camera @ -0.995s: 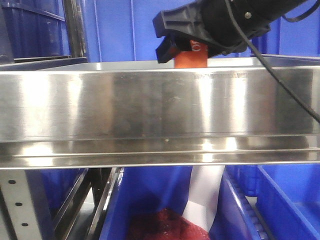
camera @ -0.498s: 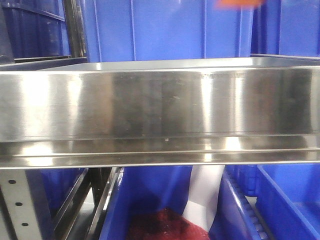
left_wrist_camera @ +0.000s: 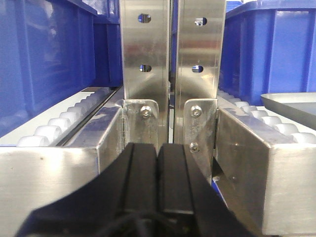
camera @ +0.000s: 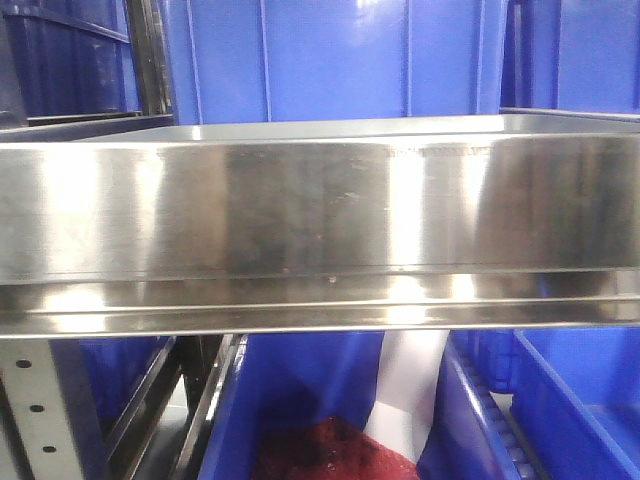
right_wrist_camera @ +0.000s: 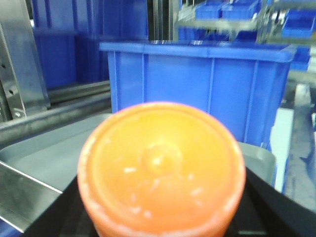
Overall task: Grab orange capacitor from left shelf to right conveyor
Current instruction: 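Close the right gripper on the capacitor and lift it off the shelf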
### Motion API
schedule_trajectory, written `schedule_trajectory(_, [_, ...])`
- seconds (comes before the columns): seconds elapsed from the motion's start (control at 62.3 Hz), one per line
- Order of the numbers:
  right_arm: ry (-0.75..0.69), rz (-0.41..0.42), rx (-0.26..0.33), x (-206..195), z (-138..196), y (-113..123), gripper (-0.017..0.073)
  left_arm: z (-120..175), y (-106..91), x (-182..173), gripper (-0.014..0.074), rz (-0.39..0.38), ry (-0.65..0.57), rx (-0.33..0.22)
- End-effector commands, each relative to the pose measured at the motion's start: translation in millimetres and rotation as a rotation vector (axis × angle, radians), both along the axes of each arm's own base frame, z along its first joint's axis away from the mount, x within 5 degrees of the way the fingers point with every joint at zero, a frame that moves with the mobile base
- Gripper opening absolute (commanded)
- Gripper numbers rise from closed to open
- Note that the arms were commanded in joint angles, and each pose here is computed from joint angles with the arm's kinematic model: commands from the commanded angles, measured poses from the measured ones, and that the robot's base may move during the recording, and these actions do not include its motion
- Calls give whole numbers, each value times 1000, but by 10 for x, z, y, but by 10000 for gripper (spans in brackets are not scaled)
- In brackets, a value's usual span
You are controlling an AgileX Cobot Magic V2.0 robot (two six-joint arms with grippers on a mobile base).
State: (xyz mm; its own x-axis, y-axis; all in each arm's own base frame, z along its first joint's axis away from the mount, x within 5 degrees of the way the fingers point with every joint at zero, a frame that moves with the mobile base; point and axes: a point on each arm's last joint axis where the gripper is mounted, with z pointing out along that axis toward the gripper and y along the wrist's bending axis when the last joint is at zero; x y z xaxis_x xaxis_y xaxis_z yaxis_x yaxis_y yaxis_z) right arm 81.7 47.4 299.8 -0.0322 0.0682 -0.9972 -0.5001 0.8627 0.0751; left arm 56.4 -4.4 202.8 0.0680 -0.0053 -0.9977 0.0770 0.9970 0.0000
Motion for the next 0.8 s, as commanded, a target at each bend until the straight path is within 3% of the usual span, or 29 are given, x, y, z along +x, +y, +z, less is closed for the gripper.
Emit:
schedule_trajectory(0.0, [-80, 31, 17, -70, 108, -9, 48, 102, 0, -4, -105, -2, -87, -12])
schedule_trajectory(0.787, [-81, 32, 17, -77, 96, -13, 48, 102, 0, -4, -105, -2, -87, -12])
